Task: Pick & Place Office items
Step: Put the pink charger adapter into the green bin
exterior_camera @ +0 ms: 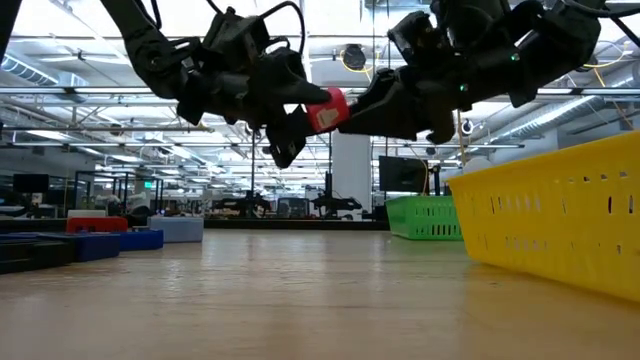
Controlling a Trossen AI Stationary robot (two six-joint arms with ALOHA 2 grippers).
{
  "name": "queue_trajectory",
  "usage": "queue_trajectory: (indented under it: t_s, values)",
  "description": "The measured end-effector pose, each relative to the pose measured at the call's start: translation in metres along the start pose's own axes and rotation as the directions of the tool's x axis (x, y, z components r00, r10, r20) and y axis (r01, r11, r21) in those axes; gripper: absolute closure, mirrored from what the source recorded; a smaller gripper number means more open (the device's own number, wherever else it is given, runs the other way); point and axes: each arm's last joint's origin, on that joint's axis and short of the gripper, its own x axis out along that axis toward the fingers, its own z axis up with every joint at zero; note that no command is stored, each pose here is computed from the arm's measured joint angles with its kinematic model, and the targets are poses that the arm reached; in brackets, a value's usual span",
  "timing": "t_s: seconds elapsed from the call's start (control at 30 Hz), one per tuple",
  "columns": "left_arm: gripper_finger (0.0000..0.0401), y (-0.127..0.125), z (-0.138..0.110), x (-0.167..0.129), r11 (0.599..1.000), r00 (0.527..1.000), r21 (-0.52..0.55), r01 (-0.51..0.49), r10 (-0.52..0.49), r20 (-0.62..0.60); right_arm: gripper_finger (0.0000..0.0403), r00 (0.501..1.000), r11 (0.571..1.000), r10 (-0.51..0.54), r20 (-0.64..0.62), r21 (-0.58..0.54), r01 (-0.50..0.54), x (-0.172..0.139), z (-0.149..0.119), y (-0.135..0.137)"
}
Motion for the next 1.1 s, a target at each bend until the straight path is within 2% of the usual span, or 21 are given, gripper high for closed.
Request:
queue_trajectory:
  t_s: [0.13,0.2,0.47,0.87,1.1]
  values:
    - [0.0249,0.004,-0.002,-0.002,0.999,1.000,-0.031,-0.018,0.017,-0.020,0.0153,1.000,0.995,0.007,-0.002,0.100,-0.006,0.000,0.003,0.004]
    - [0.0249,0.005,-0.002,-0.002,0.999,1.000,-0.041,-0.019,0.018,-0.020,0.0148,1.000,0.994,0.006,-0.002,0.113,-0.006,0.000,0.003,0.005]
    - [0.0249,0.000,-0.003,0.001,0.997,1.000,-0.072,-0.025,0.024,-0.012,0.0132,1.000,1.000,0.003,0.006,0.020,-0.003,0.000,0.003,0.004]
    - [0.0249,-0.012,0.000,0.010,0.992,1.000,-0.126,0.004,-0.002,0.012,0.0160,0.999,0.998,-0.022,0.033,-0.052,0.024,0.000,0.004,-0.001]
    - [0.0249,-0.020,0.012,0.016,0.994,0.998,-0.098,0.051,-0.049,0.027,0.0179,0.999,0.998,-0.026,0.035,-0.051,0.027,0.000,0.004,-0.001]
